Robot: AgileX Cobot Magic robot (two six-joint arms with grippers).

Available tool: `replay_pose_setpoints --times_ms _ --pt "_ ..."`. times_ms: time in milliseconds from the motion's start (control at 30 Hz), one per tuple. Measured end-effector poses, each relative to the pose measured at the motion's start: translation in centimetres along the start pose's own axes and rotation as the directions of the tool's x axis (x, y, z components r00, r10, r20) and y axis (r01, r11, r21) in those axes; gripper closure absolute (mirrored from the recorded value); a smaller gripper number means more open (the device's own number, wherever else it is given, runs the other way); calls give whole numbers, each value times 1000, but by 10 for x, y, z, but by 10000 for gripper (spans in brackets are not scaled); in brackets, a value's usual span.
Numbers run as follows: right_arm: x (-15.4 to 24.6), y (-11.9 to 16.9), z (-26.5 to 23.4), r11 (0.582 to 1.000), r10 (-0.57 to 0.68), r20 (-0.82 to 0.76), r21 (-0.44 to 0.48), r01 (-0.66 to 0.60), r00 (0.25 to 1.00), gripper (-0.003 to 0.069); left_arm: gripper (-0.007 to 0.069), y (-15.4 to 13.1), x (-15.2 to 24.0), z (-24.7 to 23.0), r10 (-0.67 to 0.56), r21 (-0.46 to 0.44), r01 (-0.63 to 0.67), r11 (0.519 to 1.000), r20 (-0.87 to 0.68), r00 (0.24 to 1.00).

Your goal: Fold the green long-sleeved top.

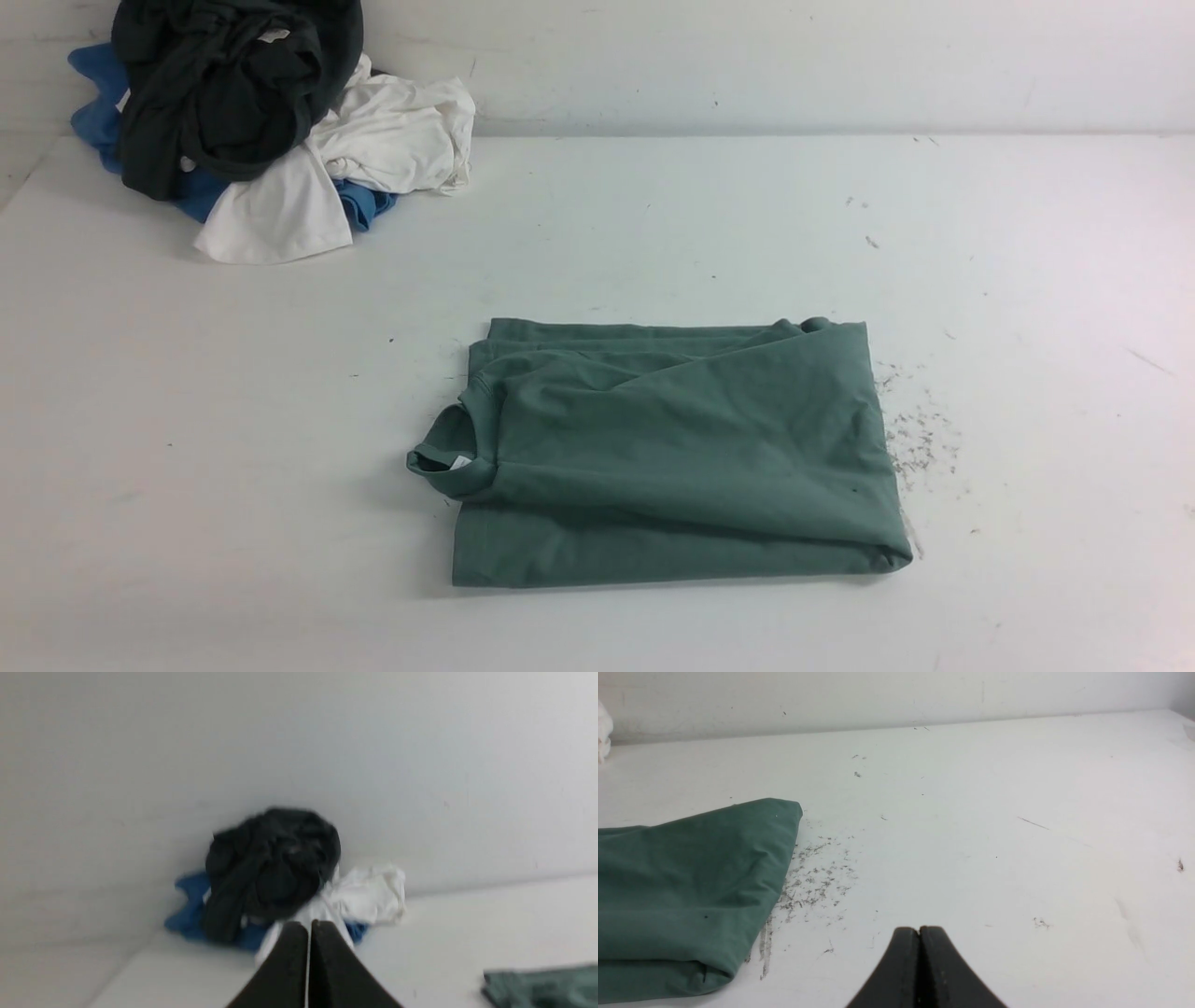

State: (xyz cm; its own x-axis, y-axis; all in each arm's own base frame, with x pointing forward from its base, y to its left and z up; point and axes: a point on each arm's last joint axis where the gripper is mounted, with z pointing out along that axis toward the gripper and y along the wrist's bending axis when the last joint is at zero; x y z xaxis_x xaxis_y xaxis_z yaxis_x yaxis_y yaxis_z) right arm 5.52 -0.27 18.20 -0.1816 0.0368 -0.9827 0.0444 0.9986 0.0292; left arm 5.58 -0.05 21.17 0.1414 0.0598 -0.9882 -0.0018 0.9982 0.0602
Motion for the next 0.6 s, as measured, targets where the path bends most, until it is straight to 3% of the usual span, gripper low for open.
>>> replay_pose_setpoints --times_ms 233,600 --pt "0 0 0 1000 0 0 0 0 1000 673 632 -1 36 -7 -45 -8 46 999 -396 917" --pt "0 0 0 1000 0 0 0 0 1000 673 632 -1 37 -8 -46 -8 47 999 -406 913"
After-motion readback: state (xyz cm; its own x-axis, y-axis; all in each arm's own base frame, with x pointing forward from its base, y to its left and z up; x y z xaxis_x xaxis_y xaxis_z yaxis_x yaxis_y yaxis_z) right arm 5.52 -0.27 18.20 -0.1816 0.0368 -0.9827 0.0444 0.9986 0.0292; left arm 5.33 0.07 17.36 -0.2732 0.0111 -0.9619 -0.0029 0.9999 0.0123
